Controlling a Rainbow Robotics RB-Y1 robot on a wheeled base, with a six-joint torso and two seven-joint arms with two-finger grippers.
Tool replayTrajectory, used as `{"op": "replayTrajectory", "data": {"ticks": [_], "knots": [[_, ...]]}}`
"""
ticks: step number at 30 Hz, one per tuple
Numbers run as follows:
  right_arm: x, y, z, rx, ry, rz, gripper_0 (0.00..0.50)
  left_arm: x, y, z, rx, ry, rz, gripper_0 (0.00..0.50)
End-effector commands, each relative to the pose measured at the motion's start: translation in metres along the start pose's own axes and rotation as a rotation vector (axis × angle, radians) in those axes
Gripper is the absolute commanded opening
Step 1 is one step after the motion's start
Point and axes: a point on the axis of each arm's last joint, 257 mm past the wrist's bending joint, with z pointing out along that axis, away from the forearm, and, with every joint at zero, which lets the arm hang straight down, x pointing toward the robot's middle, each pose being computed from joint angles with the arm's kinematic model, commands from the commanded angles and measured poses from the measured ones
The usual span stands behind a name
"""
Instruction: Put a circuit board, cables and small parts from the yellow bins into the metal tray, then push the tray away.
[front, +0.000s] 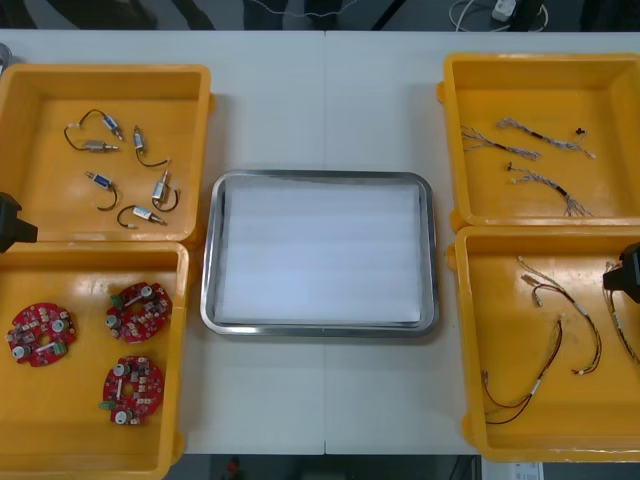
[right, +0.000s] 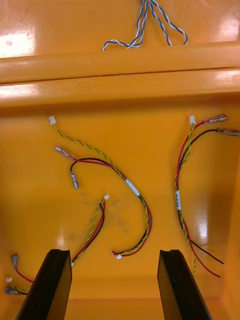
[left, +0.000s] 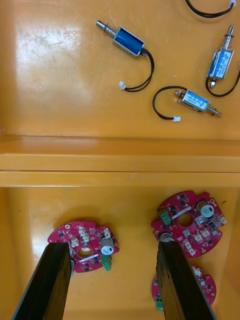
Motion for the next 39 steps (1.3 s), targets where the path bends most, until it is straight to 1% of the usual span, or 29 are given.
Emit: {"op": "replayTrajectory", "data": {"ticks": [1, 39], "knots": [[-0.0054, -0.006, -0.0092, 0.028, -0.019, 0.011, 0.5, -0.0157, 0.0058, -0.0155, -0.038, -0.037, 0.041, 0.5], [-0.0054, -0.006, -0.0092, 0.028, -0.019, 0.011, 0.5, -0.0157, 0.0058, -0.0155, -0.038, -0.037, 0.041, 0.5]]}}
